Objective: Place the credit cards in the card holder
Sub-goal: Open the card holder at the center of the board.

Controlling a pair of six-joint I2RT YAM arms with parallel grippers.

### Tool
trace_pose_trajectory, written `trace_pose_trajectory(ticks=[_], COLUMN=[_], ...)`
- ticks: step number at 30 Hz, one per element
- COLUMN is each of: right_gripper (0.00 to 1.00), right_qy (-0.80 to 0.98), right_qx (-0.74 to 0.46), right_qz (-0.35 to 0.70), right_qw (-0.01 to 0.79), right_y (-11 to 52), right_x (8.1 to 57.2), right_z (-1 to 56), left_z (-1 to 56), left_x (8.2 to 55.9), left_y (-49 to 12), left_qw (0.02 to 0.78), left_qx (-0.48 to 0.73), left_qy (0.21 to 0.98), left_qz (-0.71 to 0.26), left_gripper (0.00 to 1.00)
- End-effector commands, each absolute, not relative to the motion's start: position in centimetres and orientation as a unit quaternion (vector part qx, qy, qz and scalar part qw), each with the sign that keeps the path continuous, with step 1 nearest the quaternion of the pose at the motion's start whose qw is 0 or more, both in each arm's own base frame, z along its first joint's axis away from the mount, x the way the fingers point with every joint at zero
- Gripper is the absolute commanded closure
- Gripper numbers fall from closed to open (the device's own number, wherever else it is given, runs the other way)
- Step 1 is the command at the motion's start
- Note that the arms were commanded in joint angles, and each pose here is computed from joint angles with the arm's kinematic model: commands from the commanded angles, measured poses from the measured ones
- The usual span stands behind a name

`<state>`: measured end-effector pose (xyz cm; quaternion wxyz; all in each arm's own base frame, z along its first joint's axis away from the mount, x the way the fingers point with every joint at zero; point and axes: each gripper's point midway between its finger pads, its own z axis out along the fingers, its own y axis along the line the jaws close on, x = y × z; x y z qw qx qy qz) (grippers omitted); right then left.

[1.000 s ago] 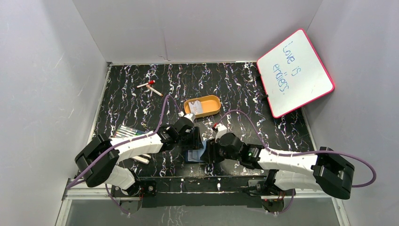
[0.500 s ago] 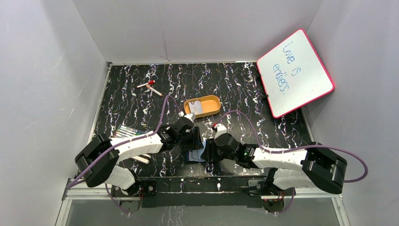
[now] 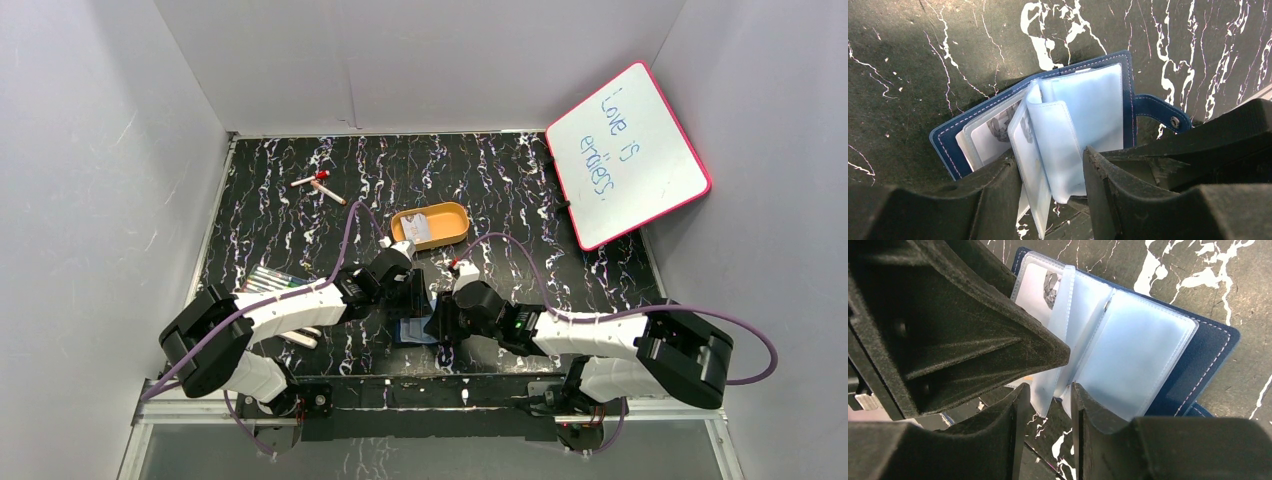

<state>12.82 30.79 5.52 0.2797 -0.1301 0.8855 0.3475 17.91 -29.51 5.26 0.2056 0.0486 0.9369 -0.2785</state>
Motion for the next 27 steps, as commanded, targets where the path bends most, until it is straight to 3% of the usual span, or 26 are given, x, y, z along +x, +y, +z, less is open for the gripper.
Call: trace_pose_trajectory(ticks=[1,5,9,14,20,27], right_gripper=[0.61,0.84,1.0,1.0,1.0,1.0], right_qy=[0.866,0.868,0.876,0.888,0.902,0.906], right_qx=[-0.116,-0.115,-0.108,-0.089,-0.062,-0.054], right_qz=[0.379,0.376,0.361,0.338,0.313,0.304], right_qw=[0.304,0.303,0.302,0.299,0.291,0.289], right_y=[32.8,32.7,32.0,30.8,29.3,28.7], right_x=[14.0,14.1,14.1,14.2,14.1,14.0], right_z=[8.0,7.9,7.5,7.0,6.0,5.6], left_z=[6.8,6.9,7.5,8.1,9.9,12.3], left_x=[18.1,18.2,18.4,19.0,19.4,19.2], left_y=[-30.3,-30.1,-29.2,-27.5,-25.0,-28.0], left_qw=[0.215,0.218,0.23,0.258,0.293,0.308], left_qx=[0.054,0.055,0.049,0.037,0.019,0.039], left_qy=[0.929,0.928,0.931,0.934,0.931,0.898], left_qz=[-0.297,-0.296,-0.28,-0.246,-0.214,-0.311], left_gripper=[0.55,0.55,0.46,0.38,0.36,0.4])
